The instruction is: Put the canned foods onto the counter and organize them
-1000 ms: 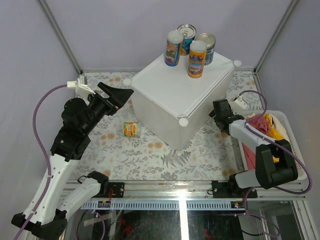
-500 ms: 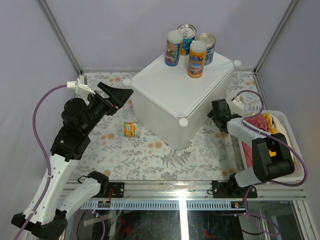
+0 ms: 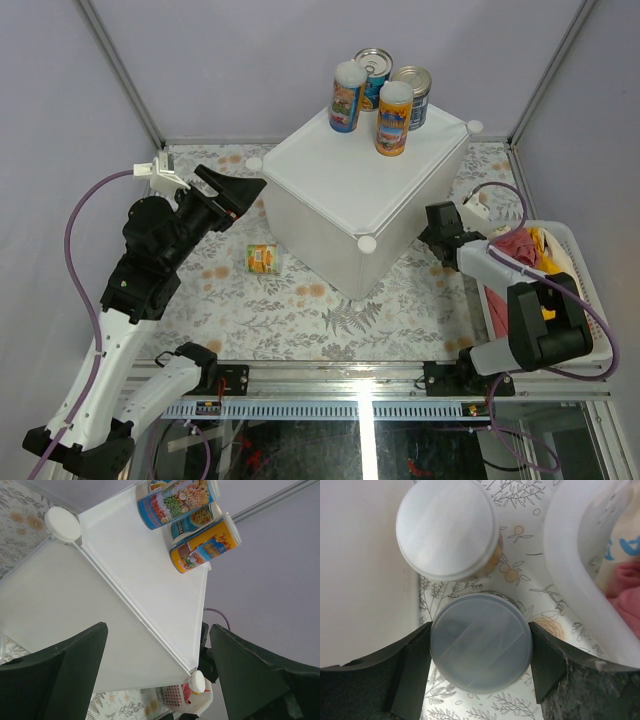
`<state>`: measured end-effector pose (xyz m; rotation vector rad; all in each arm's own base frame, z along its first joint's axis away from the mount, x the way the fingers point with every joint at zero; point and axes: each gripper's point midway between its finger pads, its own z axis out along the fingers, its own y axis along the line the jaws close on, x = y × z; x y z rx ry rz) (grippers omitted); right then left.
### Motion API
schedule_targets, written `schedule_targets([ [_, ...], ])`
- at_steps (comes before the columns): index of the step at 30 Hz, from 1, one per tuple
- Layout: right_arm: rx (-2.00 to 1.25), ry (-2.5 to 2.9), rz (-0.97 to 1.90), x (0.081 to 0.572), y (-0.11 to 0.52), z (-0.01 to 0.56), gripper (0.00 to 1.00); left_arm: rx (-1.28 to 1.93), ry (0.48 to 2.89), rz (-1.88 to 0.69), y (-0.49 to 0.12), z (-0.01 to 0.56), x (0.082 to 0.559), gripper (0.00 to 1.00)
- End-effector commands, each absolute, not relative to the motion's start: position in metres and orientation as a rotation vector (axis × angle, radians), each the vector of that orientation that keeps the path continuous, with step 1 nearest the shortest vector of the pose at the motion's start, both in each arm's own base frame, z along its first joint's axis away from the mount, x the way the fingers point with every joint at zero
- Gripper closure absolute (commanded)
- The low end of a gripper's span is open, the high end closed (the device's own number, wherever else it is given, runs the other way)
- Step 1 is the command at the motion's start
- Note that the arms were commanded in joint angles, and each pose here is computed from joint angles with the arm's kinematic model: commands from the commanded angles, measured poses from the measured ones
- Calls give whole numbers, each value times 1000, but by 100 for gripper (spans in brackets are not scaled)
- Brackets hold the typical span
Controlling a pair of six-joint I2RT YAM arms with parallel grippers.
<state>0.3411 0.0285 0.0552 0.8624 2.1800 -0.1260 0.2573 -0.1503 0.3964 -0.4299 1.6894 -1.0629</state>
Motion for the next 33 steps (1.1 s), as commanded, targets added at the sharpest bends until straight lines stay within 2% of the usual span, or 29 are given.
schedule_targets([
  [1,817,2104,-114,343,21,84,100,-419,1647,-1085,-149,410,254,17],
  [18,426,2052,21,336,38,162,100,-410,1638,-1103,-149,410,249,17],
  [33,332,1939,115,319,44,272,100,-394,1633,-1128,-152,414,245,17],
])
